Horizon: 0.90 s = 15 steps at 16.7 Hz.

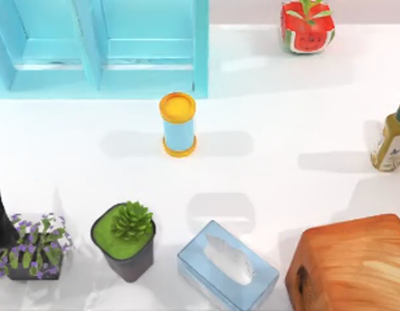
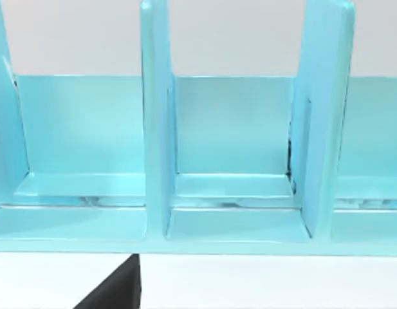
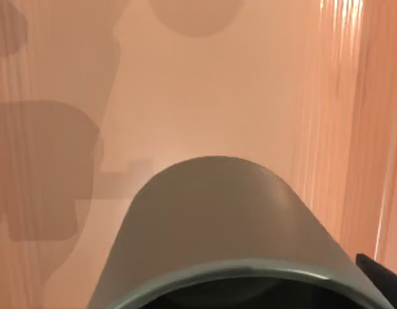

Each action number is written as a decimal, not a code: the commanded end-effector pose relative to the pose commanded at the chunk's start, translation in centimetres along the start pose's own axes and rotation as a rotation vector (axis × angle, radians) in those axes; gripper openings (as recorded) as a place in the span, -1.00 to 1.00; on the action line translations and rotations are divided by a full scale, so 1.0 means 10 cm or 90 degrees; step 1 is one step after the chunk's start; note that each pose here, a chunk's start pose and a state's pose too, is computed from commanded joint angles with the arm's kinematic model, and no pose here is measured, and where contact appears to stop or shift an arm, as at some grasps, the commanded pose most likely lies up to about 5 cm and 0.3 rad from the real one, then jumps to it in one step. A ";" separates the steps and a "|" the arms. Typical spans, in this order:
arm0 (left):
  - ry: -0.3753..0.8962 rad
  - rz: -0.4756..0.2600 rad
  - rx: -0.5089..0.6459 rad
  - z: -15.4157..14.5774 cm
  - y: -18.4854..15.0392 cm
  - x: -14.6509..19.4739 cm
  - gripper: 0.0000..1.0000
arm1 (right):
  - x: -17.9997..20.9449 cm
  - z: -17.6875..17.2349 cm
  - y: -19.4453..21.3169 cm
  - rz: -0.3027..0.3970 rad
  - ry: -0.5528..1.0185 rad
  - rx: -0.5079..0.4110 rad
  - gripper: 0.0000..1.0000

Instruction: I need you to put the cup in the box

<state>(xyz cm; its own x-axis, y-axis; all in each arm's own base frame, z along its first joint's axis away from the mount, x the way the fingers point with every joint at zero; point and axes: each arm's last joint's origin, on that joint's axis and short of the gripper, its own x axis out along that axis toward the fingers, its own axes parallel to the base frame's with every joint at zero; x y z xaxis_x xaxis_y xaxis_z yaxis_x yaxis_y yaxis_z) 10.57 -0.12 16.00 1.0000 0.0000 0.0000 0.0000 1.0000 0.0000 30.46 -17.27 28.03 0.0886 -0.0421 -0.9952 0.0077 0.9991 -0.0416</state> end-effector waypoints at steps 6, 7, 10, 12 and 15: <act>0.000 0.000 0.000 0.00 0.00 0.00 1.00 | 0.44 -0.01 0.05 -0.001 0.000 0.001 -1.00; 0.000 0.000 0.000 0.00 0.00 0.00 1.00 | 0.52 -0.02 0.06 -0.001 0.000 0.002 -1.00; 0.000 0.000 0.000 0.00 0.00 0.00 1.00 | 0.63 -0.04 0.09 0.000 0.000 0.001 -1.00; 0.000 0.000 0.000 0.00 0.00 0.00 1.00 | 0.63 -0.04 0.09 0.000 0.000 0.001 -1.00; 0.000 0.000 0.000 0.00 0.00 0.00 1.00 | 0.63 -0.04 0.09 0.000 0.000 0.001 -0.70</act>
<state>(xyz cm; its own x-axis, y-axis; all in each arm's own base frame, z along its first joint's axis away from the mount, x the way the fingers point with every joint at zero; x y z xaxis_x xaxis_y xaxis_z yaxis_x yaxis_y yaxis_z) 10.57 -0.12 16.00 1.0000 0.0000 0.0000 0.0000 1.0000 0.0000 30.65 -16.66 21.72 0.0879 -0.0427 -0.9952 0.0098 0.9991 -0.0420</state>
